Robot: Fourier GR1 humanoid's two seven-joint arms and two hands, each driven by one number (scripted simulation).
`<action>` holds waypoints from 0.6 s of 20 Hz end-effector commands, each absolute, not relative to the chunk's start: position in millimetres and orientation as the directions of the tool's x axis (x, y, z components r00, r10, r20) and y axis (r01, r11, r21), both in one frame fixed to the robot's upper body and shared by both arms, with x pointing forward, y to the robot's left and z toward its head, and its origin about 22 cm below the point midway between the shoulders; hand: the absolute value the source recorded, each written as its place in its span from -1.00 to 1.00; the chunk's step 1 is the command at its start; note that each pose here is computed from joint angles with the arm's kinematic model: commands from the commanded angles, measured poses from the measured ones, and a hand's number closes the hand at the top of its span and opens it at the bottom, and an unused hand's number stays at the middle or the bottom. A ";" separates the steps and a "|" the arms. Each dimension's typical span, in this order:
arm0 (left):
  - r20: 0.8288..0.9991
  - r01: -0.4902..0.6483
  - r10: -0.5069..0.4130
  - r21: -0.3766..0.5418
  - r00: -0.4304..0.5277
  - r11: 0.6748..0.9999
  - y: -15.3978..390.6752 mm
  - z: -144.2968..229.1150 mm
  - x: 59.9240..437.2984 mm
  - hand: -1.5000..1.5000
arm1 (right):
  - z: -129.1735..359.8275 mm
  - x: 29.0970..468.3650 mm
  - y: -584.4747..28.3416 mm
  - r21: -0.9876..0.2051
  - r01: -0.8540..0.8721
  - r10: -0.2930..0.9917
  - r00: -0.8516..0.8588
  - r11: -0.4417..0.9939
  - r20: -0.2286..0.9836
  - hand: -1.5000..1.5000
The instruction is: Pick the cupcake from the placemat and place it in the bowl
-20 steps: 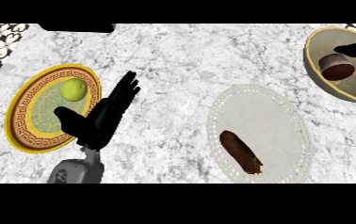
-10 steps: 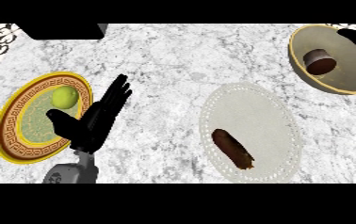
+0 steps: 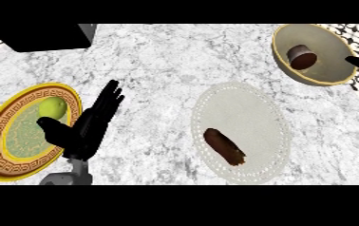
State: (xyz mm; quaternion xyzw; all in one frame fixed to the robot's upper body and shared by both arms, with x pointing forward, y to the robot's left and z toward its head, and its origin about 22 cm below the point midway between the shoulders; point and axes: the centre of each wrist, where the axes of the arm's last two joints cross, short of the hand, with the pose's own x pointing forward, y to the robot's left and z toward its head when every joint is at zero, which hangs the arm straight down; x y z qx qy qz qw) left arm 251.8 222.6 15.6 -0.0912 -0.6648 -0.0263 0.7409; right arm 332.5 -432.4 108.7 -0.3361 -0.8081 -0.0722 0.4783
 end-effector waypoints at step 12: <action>0.989 0.086 0.086 -0.096 0.118 0.992 244.1 15.7 239.1 0.00 | -3.7 112.4 -414.2 -0.303 0.460 0.446 -0.241 0.834 0.862 1.00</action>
